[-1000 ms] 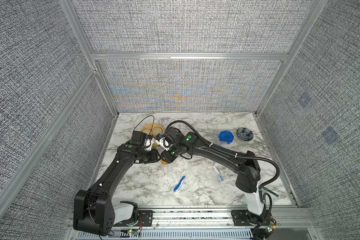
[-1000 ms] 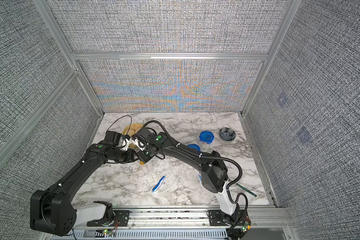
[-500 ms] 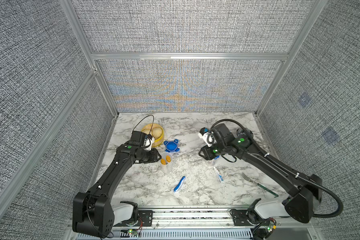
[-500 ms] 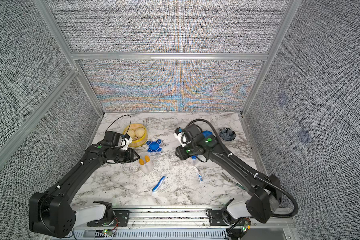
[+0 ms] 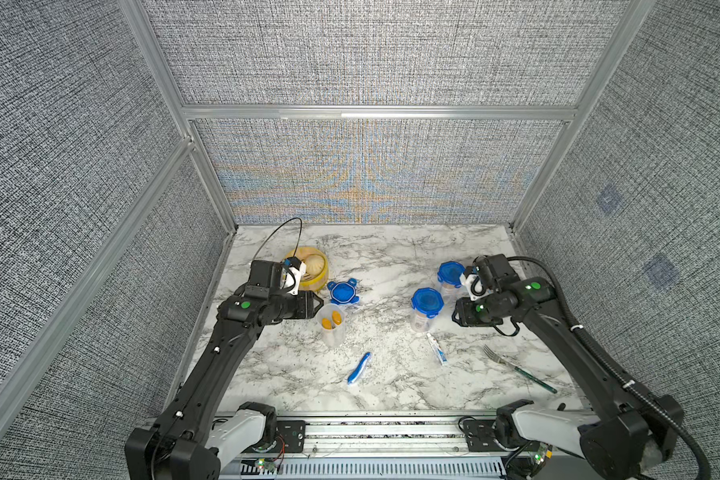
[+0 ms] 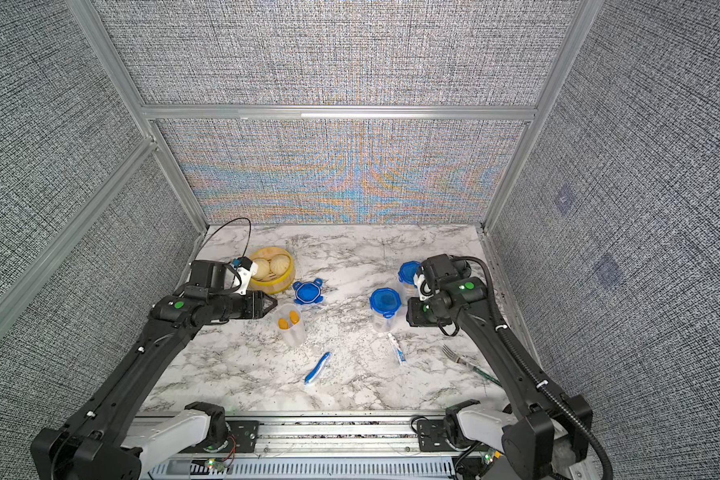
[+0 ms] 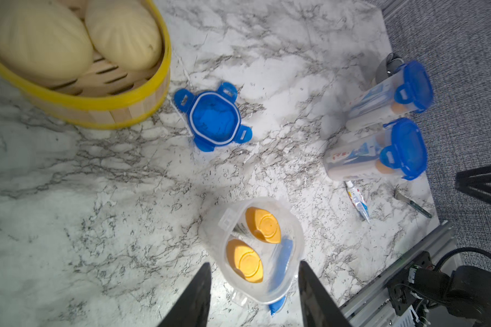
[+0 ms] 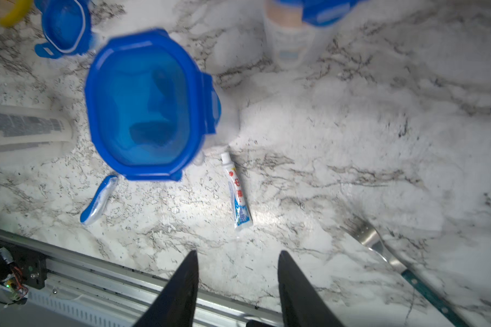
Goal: Pack away toiletry kits
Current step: Place the toiletry item into the container, then pick up the toiletry item from the center of the board.
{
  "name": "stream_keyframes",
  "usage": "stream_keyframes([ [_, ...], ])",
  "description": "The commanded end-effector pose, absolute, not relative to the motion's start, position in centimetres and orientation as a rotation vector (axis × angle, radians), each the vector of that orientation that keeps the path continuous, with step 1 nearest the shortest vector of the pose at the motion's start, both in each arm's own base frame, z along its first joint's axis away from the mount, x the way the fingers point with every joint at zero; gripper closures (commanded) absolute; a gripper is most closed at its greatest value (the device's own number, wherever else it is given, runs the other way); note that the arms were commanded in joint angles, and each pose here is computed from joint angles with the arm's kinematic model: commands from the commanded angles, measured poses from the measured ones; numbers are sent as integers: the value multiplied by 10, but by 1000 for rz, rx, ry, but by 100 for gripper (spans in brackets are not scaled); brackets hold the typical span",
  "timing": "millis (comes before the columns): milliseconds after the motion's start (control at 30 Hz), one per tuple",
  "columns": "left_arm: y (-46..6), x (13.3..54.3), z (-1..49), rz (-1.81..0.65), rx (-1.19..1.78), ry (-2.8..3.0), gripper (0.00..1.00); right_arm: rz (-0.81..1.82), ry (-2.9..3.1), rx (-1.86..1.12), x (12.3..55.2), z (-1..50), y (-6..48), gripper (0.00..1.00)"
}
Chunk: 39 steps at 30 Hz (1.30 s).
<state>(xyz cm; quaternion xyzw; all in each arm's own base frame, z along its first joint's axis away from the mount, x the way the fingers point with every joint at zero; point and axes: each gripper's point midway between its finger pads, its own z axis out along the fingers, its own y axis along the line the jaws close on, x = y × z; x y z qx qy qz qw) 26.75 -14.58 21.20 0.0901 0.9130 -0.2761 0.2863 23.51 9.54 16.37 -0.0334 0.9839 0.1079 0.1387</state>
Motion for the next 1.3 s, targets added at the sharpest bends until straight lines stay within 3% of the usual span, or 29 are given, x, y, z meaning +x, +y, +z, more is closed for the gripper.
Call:
stream_keyframes([
  [0,-163,271,233,-796,291,2353,51,402,2963,-44,212,141,100,52],
  [167,-208,263,237,-900,430,2340,51,495,3012,-3,209,104,113,58],
  [467,-279,252,231,-1083,644,2281,51,594,3008,18,213,67,135,58],
  [967,-287,259,213,-1048,670,2319,51,530,2919,6,228,28,139,60],
  [1267,-284,259,214,-1022,670,2319,52,383,2970,3,213,9,133,75],
])
